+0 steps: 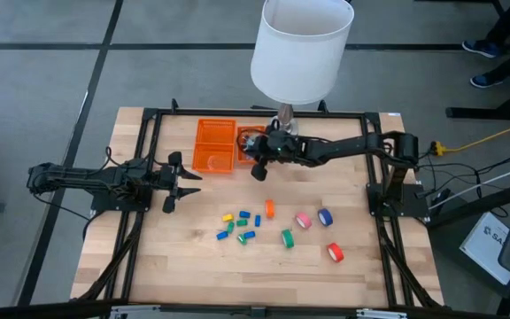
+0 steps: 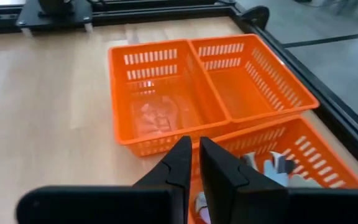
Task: Pick and place Stapler, Stapler remover, tape
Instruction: Adjust the right orange basket
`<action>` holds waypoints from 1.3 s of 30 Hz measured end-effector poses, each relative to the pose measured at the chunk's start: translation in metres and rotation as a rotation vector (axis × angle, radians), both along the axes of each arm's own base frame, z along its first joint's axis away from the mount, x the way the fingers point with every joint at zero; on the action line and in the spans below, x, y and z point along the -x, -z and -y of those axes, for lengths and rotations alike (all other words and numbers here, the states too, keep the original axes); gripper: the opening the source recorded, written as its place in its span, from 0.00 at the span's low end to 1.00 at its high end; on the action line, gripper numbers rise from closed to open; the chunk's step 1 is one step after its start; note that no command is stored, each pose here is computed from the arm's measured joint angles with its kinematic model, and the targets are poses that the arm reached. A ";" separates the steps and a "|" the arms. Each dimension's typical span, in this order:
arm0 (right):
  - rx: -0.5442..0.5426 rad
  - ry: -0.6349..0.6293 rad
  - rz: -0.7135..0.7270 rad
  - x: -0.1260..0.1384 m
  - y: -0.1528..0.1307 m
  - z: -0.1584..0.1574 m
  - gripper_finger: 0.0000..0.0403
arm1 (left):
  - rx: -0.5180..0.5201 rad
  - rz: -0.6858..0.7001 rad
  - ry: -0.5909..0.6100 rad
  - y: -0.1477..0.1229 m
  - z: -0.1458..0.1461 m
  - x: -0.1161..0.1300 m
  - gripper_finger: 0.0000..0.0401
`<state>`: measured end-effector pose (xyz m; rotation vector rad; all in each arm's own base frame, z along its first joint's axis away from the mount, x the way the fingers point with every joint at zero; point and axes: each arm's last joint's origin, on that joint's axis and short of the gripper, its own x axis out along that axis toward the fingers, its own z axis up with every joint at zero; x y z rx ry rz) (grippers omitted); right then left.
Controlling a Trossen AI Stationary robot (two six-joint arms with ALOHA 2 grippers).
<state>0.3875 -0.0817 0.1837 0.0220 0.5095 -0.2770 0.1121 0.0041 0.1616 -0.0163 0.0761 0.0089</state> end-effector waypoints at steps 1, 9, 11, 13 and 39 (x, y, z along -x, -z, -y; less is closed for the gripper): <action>-0.001 0.003 0.000 0.000 0.000 0.001 0.09 | 0.000 0.000 0.000 0.000 0.000 0.000 0.42; -0.023 0.005 0.018 -0.001 -0.001 -0.001 0.09 | 0.000 0.000 0.000 0.000 0.000 0.000 0.42; -0.042 -0.031 0.015 -0.001 0.000 -0.003 0.09 | 0.000 0.000 0.000 0.000 0.000 0.000 0.42; -0.063 -0.074 0.011 -0.001 0.000 -0.007 0.10 | 0.000 0.000 0.000 0.000 0.000 0.000 0.42; -0.162 0.011 -0.294 0.025 0.025 0.022 0.28 | 0.000 0.000 0.000 0.000 0.000 0.000 0.42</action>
